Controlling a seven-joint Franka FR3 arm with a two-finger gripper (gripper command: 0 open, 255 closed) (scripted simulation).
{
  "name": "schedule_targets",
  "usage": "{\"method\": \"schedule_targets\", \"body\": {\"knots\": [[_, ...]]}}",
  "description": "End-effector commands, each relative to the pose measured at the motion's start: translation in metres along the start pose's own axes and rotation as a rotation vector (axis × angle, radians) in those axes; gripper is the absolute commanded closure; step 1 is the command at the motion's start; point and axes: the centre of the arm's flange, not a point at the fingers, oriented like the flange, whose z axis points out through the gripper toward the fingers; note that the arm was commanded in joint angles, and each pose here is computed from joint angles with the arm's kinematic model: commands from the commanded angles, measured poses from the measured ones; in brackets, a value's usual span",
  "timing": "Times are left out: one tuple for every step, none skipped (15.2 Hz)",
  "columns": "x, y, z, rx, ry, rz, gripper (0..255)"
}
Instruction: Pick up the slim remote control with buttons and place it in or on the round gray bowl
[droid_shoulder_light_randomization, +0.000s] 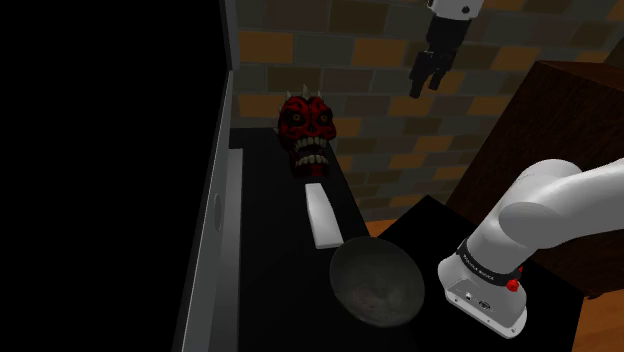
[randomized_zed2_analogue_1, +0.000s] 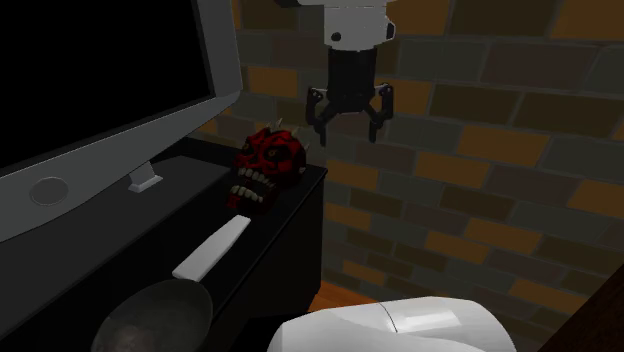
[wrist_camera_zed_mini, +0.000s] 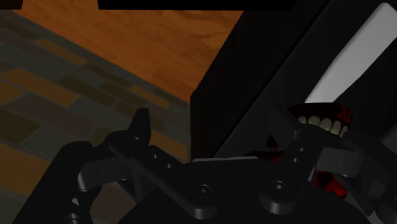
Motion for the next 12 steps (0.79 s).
{"method": "schedule_targets", "body": {"knots": [[0.0,0.0,0.0,0.0,0.0,0.0,0],[-0.002,-0.01,0.008,0.001,-0.001,0.019,0],[-0.003,-0.021,0.016,0.001,-0.002,0.039,0],[-0.004,-0.031,0.023,0.002,-0.002,0.058,0],[-0.005,-0.042,0.031,0.002,-0.003,0.077,0],[-0.006,-0.052,0.039,0.003,-0.004,0.097,0],[-0.007,-0.063,0.047,0.004,-0.005,0.116,0],[-0.007,-0.074,0.054,0.004,-0.006,0.135,0],[-0.008,-0.084,0.062,0.005,-0.006,0.155,0],[-0.008,-0.095,0.07,0.005,-0.007,0.174,0],[-0.007,-0.105,0.077,0.006,-0.008,0.193,0],[-0.007,-0.116,0.085,0.007,-0.009,0.213,0]]}}
